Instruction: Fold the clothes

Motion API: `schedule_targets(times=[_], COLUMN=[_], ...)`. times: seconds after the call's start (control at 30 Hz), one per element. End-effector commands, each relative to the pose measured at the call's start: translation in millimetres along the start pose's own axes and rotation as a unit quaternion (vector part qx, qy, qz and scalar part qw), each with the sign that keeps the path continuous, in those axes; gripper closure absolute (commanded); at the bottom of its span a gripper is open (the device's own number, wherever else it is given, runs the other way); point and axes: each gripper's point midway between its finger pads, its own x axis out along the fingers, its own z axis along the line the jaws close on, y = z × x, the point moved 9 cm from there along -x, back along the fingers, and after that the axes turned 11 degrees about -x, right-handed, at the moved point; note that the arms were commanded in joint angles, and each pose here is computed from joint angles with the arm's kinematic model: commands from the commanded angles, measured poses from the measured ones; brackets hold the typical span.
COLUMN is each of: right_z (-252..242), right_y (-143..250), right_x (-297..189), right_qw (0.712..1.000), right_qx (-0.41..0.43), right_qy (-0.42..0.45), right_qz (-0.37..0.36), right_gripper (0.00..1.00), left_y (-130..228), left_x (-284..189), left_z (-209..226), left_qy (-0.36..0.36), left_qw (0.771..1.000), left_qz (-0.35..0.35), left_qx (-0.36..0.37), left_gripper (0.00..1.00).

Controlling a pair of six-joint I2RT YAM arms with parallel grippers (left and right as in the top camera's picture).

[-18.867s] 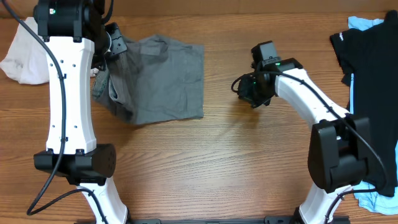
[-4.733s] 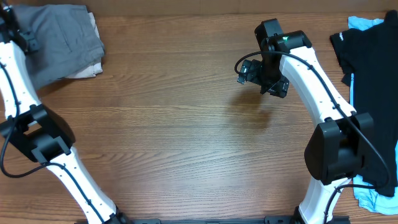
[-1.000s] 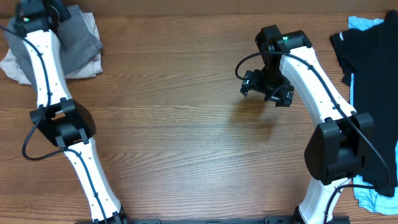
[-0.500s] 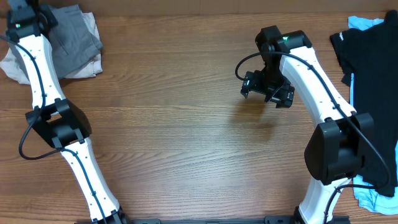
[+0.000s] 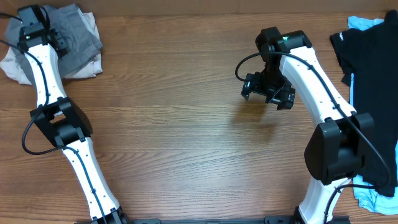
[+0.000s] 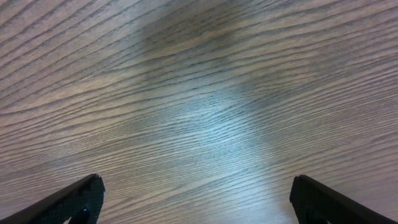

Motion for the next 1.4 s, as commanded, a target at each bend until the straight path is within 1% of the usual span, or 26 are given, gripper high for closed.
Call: schedule_targets(times=[0.0,0.17,0.27,0.33,0.47,0.73,0.87,0.97,1.1,1.17,1.23,1.37], right_z=[-0.2,0.3,0.9,1.0,1.0,1.0,1.1,1.3,1.9,2.2,2.4,2.0], right_y=[-0.6,-1.8,-3.4,-3.8,-3.8,-3.9,-4.1,-4.6,-6.0,-6.8,-7.4,-6.3], right_x=[-1.0,-1.0,-1.0,-1.1,-1.1,-1.1,-1.1,-1.1,-1.1,-1.2,-1.1,-1.1], right_qw=[1.0,1.0,1.0,1.0,1.0,1.0,1.0,1.0,1.0,1.0,1.0,1.0], right_qx=[0.0,0.0,0.0,0.0,0.0,-0.002,-0.002,-0.002,-0.002,-0.003,-0.003,-0.002], right_qy=[-0.001,-0.003,-0.005,-0.005,-0.005,-0.005,-0.005,-0.006,-0.008,-0.009,-0.009,-0.008], right_qz=[-0.001,-0.005,-0.01,-0.011,-0.011,-0.011,-0.012,-0.014,-0.018,-0.021,-0.023,-0.019], right_gripper=[0.0,0.0,0.0,0.0,0.0,0.0,0.0,0.0,0.0,0.0,0.0,0.0], left_y=[-32.8,-55.6,-52.5,-43.4,-14.9,44.7,61.8,55.8,31.3,13.5,-11.1,-33.3], left_x=[-52.8,-112.9,-134.2,-135.9,-123.3,-68.0,-48.4,-49.2,-65.9,-78.0,-91.5,-93.9], left_z=[-17.3,-45.4,-60.5,-66.1,-71.6,-65.3,-61.2,-63.7,-70.3,-74.8,-79.0,-75.1], left_qy=[0.027,0.093,0.127,0.13,0.112,0.062,0.047,0.056,0.079,0.096,0.112,0.09], left_qw=[0.998,0.992,0.99,0.991,0.993,0.987,0.983,0.986,0.991,0.993,0.994,0.993], left_qz=[-0.047,-0.08,-0.065,-0.042,0.023,0.143,0.172,0.155,0.103,0.063,0.001,-0.07], left_qx=[-0.021,-0.012,0.0,0.008,0.026,0.047,0.039,0.04,0.033,0.026,0.016,0.0], left_gripper=[0.94,0.92,0.92,0.93,0.96,0.96,0.96,0.96,0.96,0.96,0.96,0.96])
